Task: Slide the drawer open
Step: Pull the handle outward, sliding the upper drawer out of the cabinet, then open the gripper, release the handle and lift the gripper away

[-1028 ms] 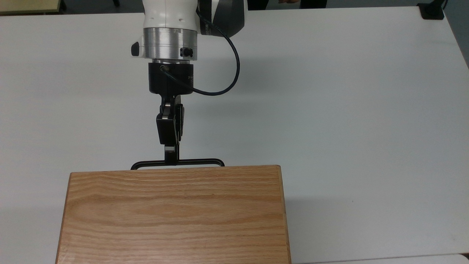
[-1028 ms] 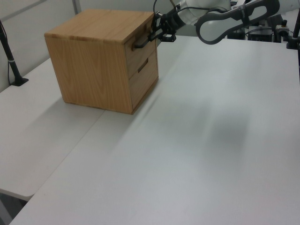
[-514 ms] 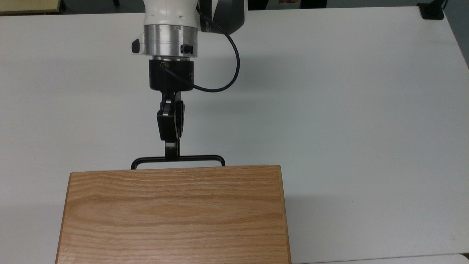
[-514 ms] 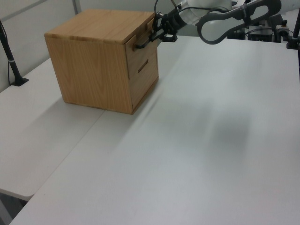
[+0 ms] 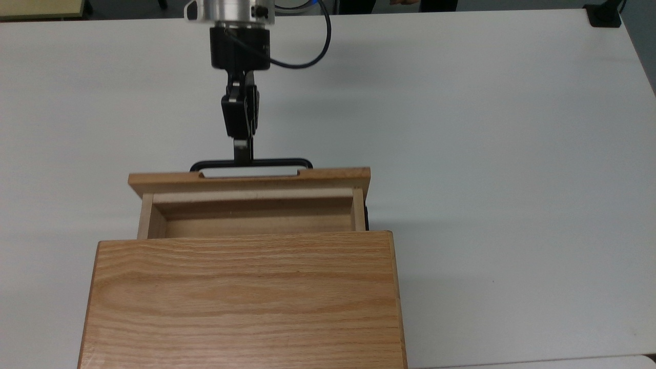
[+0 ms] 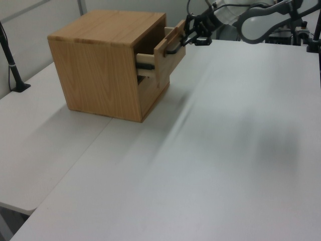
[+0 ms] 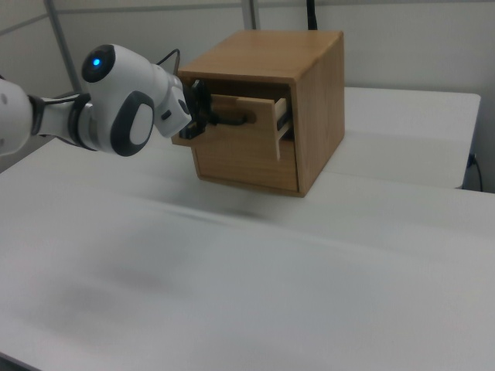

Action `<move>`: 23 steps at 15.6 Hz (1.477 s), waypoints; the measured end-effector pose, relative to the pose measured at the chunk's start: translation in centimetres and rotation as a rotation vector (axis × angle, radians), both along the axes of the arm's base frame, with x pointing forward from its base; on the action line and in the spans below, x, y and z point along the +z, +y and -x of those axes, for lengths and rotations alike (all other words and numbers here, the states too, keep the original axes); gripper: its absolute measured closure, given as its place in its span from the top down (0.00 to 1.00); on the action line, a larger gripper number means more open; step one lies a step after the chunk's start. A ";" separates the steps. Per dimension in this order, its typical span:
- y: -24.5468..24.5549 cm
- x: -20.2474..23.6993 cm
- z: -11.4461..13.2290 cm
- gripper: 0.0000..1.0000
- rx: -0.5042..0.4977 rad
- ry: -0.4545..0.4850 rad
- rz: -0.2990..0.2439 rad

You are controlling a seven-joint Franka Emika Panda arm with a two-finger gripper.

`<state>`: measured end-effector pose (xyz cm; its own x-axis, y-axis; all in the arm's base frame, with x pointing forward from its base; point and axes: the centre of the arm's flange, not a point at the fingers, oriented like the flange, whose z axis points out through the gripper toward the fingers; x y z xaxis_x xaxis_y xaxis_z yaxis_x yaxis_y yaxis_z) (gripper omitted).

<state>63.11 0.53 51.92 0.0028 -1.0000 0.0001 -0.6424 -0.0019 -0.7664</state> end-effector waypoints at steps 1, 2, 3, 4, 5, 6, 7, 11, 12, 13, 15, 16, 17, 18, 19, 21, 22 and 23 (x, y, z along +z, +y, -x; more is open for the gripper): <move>-0.1 0.2 0.8 0.16 0.000 0.013 -0.002; -0.1 0.4 1.6 0.16 -0.001 0.032 -0.004; -0.2 0.6 2.4 0.15 -0.001 0.052 -0.005; -0.2 0.9 3.1 0.14 -0.001 0.073 -0.007; -0.3 1.2 3.9 0.14 -0.001 0.096 -0.009; -0.3 1.5 4.5 0.13 0.000 0.117 -0.011; -0.3 1.7 5.0 0.12 0.000 0.137 -0.012; -0.4 2.1 6.0 0.11 -0.001 0.173 -0.014; -0.5 2.1 6.0 0.11 -0.001 0.174 -0.014; -0.5 2.1 6.1 0.11 -0.001 0.175 -0.014; -0.5 2.3 6.2 0.11 -0.001 0.183 -0.015; -0.5 2.3 6.3 0.12 -0.001 0.190 -0.015; -0.5 2.5 6.4 0.13 -0.001 0.194 -0.015; -0.5 2.6 6.5 0.19 -0.001 0.206 -0.016; -0.6 3.1 6.6 0.29 -0.002 0.220 -0.016; -0.9 5.2 6.7 0.49 -0.005 0.257 -0.018; -1.0 6.7 6.8 0.59 -0.006 0.280 -0.019; -1.0 8.2 7.0 0.68 -0.005 0.302 -0.020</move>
<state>56.08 -0.51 60.10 -0.0057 -0.9998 -0.0197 -0.8411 0.0154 -0.5406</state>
